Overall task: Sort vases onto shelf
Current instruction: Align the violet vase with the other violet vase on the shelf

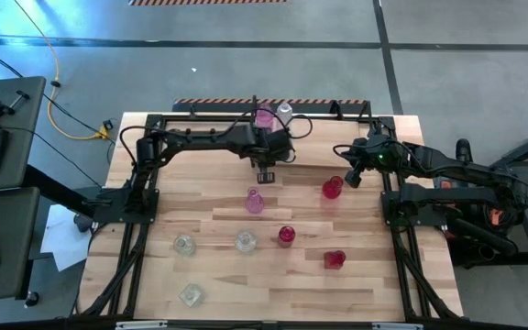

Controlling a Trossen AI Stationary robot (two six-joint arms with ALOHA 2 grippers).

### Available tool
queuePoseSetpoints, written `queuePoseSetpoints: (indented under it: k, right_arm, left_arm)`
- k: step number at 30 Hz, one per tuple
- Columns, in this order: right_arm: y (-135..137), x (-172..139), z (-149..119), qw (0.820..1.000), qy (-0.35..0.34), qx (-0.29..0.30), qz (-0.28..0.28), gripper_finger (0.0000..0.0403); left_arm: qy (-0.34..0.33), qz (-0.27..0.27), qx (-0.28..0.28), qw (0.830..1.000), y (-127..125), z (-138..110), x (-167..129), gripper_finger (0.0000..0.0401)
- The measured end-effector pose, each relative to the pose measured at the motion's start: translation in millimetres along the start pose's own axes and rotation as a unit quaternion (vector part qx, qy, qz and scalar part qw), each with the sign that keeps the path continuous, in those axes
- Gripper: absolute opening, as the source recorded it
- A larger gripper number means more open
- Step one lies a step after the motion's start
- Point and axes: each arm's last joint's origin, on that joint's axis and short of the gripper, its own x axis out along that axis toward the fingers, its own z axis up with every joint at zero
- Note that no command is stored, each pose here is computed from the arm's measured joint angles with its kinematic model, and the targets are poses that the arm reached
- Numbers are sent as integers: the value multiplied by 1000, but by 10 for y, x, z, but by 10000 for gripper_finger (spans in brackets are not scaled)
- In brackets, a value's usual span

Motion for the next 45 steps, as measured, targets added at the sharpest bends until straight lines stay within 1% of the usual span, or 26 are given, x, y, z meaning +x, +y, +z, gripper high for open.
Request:
queuePoseSetpoints:
  k: [4, 7, 10, 13, 17, 20, 24, 28, 31, 34, 37, 39, 40, 42, 45]
  right_arm:
    - [15, 0, 2, 1000, 0, 8, 26, 0]
    - [20, -1, 11, 999, -5, 9, 34, 0]
    - [24, -2, 20, 999, -9, 9, 40, 0]
    - [43, -4, 72, 997, -34, 14, 72, 0]
    - [139, 19, 242, 984, -107, 14, 139, 0]
    - [274, 122, 329, 978, -126, 2, 169, 0]
    - [533, 400, 364, 974, -104, -18, 200, 0]
    - [818, 711, 382, 968, -106, -35, 225, 0]
    - [962, 895, 421, 965, -109, -40, 234, 0]
    - [1059, 1051, 511, 967, -96, -43, 233, 0]
    - [1164, 1210, 649, 968, -57, -56, 237, 0]
    - [1237, 1300, 803, 968, -33, -79, 236, 0]
    - [1270, 1340, 882, 968, -18, -94, 233, 0]
    - [1313, 1411, 1036, 967, 7, -124, 223, 0]
    - [1323, 1512, 1266, 965, 22, -154, 210, 0]
  left_arm:
    - [-44, 2, 19, 999, -22, 115, -206, 0]
    - [-106, 15, 22, 994, 14, 219, -499, 0]
    - [-151, 31, 10, 988, 114, 232, -817, 0]
    - [-175, 48, -14, 983, 251, 138, -1126, 0]
    - [-206, 62, -52, 975, 428, -69, -1533, 0]
    - [-203, 66, -78, 974, 498, -292, -1644, 0]
    - [-187, 64, -118, 973, 487, -648, -1581, 0]
    - [-186, 61, -151, 969, 344, -989, -1307, 0]
    - [-209, 57, -175, 960, 220, -1221, -1128, 0]
    - [-240, 54, -211, 946, 103, -1439, -984, 0]
    - [-309, 62, -240, 918, 31, -1598, -900, 0]
    - [-354, 69, -247, 900, -8, -1679, -846, 0]
    - [-366, 72, -249, 894, -27, -1728, -817, 0]
    - [-388, 76, -253, 883, -55, -1781, -766, 0]
    - [-391, 81, -255, 880, -89, -1849, -704, 0]
